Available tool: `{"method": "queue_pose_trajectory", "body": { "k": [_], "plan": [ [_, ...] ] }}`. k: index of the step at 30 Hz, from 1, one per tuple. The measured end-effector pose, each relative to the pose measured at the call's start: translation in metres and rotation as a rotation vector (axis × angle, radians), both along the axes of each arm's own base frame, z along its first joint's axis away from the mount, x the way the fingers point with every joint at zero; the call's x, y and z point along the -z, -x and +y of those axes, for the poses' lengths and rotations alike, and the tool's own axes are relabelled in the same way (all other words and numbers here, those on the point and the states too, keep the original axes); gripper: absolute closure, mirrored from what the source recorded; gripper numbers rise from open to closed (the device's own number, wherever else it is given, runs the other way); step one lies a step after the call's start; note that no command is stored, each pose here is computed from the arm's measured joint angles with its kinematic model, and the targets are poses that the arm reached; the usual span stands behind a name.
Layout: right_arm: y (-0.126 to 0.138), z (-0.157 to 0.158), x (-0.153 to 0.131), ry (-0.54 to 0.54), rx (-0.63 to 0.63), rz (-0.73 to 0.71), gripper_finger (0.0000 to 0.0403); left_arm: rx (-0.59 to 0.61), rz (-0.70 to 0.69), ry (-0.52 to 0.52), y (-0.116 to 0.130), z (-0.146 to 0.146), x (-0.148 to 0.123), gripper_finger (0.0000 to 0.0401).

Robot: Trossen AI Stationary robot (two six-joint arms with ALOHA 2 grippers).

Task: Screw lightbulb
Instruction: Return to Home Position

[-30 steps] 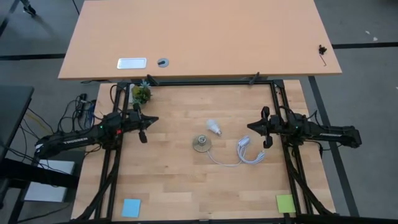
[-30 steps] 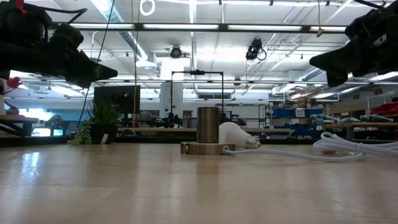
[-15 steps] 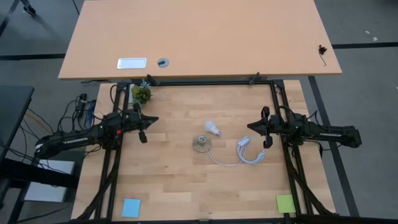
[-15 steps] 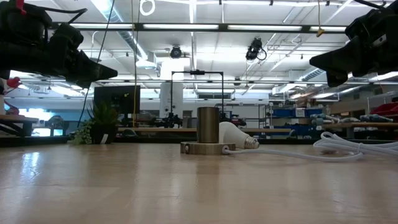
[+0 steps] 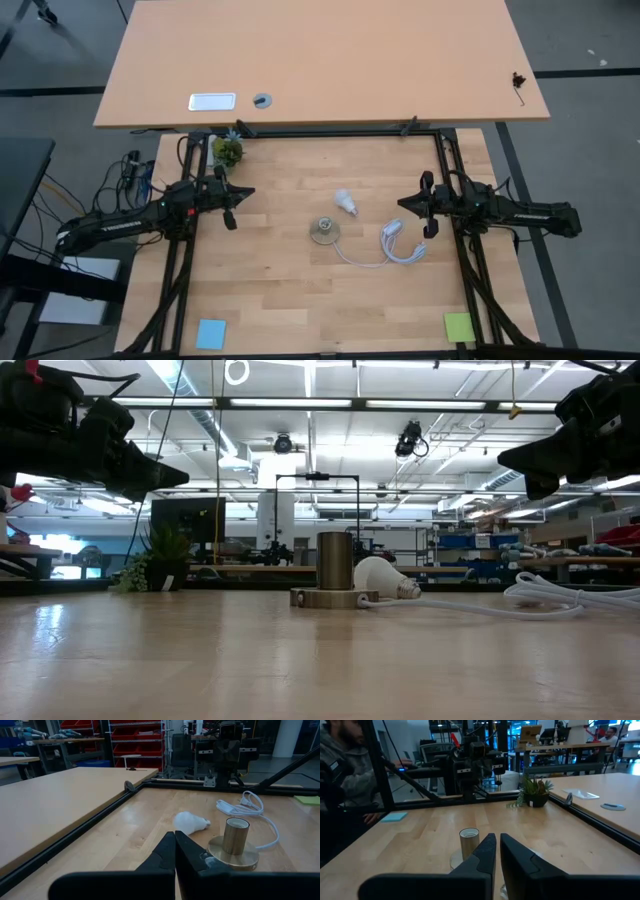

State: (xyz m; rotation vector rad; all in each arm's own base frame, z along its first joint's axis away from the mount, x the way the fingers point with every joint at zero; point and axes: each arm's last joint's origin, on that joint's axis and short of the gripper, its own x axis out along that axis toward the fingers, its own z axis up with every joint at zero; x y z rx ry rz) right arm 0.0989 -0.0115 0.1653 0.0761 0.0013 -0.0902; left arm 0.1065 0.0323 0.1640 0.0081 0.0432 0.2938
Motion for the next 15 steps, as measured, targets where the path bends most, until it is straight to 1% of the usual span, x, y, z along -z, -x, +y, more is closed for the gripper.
{"method": "queue_pose_trajectory", "body": {
  "k": [15],
  "plan": [
    [0.0,0.0,0.0,0.0,0.0,0.0,0.0369,0.0,0.0,0.0,0.0,0.0,0.0,0.04]
  ]
}}
